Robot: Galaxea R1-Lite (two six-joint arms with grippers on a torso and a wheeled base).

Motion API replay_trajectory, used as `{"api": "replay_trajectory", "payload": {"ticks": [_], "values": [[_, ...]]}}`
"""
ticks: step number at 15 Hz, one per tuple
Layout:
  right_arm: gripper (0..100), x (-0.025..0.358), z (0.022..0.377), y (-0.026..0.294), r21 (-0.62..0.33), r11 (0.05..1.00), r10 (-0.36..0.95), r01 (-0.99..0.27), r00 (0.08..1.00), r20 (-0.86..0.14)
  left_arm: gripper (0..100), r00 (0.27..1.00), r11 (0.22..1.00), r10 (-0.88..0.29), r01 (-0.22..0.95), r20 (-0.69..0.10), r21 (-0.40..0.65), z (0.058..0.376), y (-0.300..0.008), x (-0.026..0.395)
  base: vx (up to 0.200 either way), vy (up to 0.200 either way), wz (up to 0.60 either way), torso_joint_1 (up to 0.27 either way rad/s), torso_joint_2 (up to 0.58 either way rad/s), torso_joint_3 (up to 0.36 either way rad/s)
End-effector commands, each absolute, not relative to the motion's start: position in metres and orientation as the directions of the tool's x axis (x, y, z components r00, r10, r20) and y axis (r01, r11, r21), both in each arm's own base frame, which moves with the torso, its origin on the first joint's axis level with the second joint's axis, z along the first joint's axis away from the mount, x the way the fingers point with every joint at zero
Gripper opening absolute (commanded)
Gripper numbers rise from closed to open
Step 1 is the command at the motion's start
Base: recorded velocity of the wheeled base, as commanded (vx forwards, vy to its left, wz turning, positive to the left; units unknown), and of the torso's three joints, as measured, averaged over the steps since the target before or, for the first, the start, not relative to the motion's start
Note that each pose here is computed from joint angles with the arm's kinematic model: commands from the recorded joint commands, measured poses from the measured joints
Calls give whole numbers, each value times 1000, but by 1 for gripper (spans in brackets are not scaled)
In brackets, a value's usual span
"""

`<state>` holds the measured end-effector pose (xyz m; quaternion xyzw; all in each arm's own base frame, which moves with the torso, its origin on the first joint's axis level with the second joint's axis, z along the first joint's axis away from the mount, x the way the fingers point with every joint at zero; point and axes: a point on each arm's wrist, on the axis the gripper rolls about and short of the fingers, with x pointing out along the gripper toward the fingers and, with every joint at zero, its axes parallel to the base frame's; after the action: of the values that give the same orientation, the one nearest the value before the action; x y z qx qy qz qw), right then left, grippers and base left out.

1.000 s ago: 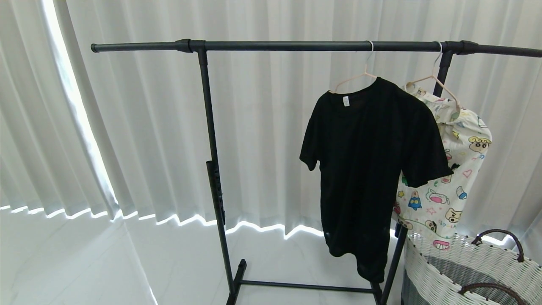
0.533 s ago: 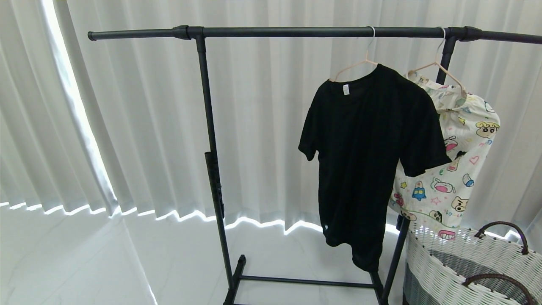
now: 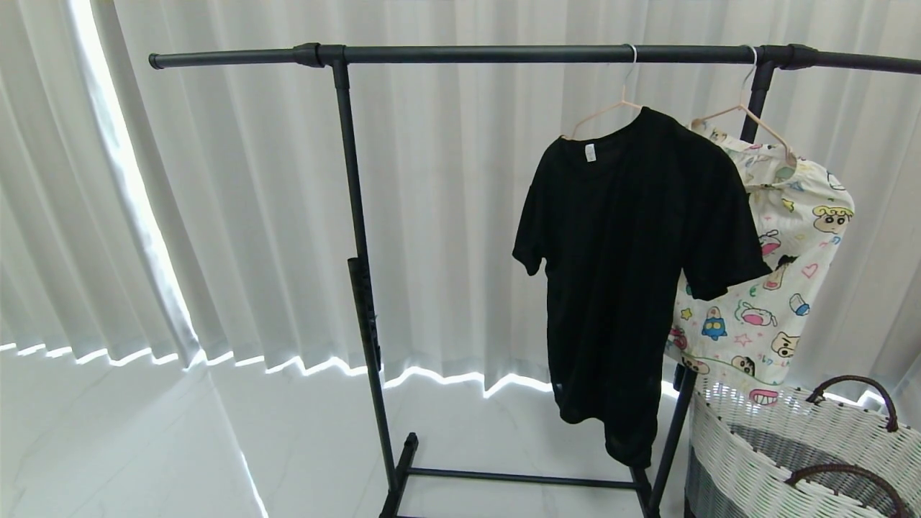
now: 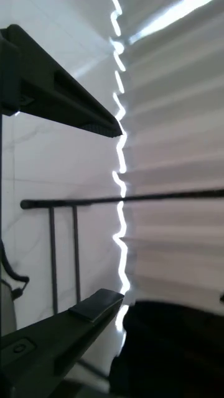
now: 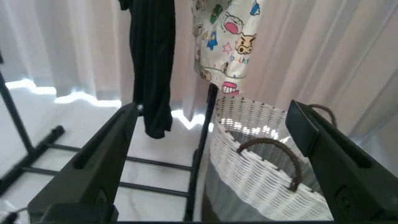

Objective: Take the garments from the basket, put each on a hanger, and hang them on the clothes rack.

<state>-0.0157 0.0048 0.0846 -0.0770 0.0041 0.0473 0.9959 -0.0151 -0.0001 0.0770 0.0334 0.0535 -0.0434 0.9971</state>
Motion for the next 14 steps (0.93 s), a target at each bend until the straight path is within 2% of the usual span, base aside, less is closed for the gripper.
{"api": "replay_trajectory", "payload": {"ticks": [1,2,3,6,9,14], "values": [[100,-15,85,5,-169,982,83,-85,996,-20,100,998,997,-54,55,-25,54,75,-1,-22,0,0,0,0,0,0],[100,-15,85,3,-225,974,9,-12,1000,-14,100,999,998,-44,45,-11,35,75,-1,-23,0,0,0,0,0,0],[100,-15,85,3,-213,977,12,-15,1000,-14,100,999,998,-46,46,-11,47,75,-1,-23,0,0,0,0,0,0],[100,-15,79,3,-74,996,34,-41,995,-93,100,999,998,-44,45,-8,33,75,-1,-23,0,0,0,0,0,0],[100,-23,76,2,-108,989,107,-106,994,6,100,999,998,-44,45,-9,33,75,-1,-23,0,0,0,0,0,0],[100,-23,76,2,-105,989,104,-103,995,6,100,999,998,-44,45,-8,33,75,-1,-23,0,0,0,0,0,0]]}}
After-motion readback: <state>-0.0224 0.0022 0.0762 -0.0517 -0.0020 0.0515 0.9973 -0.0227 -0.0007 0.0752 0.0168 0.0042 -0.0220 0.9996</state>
